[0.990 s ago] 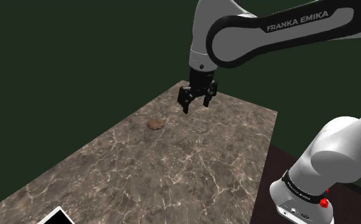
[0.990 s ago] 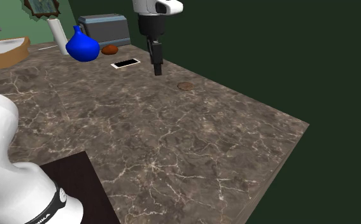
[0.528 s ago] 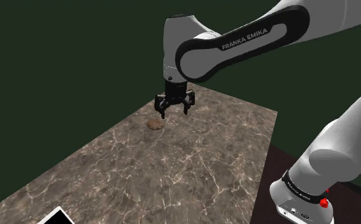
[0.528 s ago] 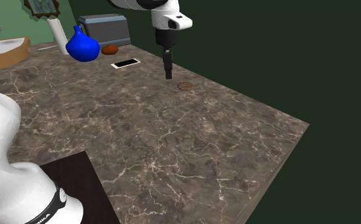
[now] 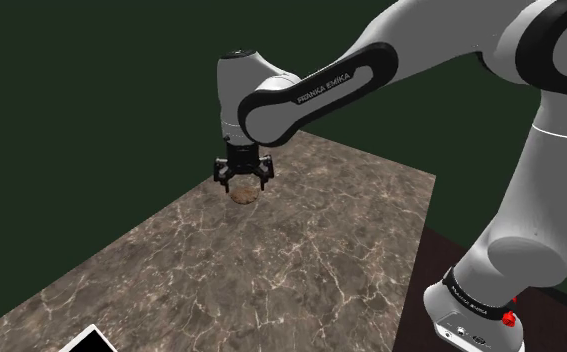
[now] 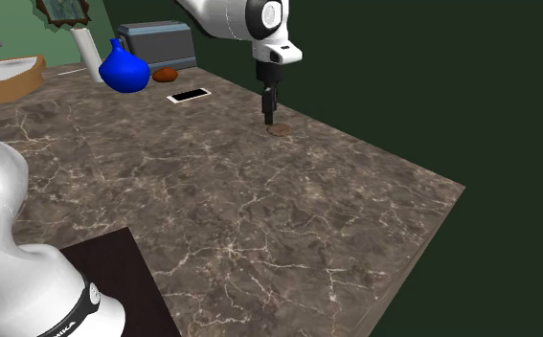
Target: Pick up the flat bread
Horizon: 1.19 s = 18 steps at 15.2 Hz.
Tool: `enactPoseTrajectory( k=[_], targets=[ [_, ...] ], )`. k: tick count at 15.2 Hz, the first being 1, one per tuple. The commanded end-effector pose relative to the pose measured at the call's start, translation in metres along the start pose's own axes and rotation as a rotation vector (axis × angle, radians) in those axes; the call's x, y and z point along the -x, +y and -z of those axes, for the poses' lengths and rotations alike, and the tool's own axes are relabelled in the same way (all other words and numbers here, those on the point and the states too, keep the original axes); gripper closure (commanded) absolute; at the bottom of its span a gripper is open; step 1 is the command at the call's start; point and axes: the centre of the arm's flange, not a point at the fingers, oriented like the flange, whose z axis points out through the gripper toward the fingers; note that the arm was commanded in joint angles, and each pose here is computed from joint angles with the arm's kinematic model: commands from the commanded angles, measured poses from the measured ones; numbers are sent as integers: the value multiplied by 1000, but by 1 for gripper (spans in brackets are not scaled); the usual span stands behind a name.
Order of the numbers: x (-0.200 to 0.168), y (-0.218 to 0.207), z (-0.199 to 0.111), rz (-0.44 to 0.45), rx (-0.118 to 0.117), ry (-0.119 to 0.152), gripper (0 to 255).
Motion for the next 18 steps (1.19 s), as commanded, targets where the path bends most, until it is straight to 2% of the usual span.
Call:
enactPoseTrajectory(
  k=[1, 8, 9, 18],
  targets=[
    [-2, -3, -11, -13, 0, 1, 0],
    [-2, -2, -41, -13, 0, 1, 0],
    [-2, -3, -40, -13, 0, 1, 255],
    [-2, -2, -41, -13, 0, 1, 255]
  ],
)
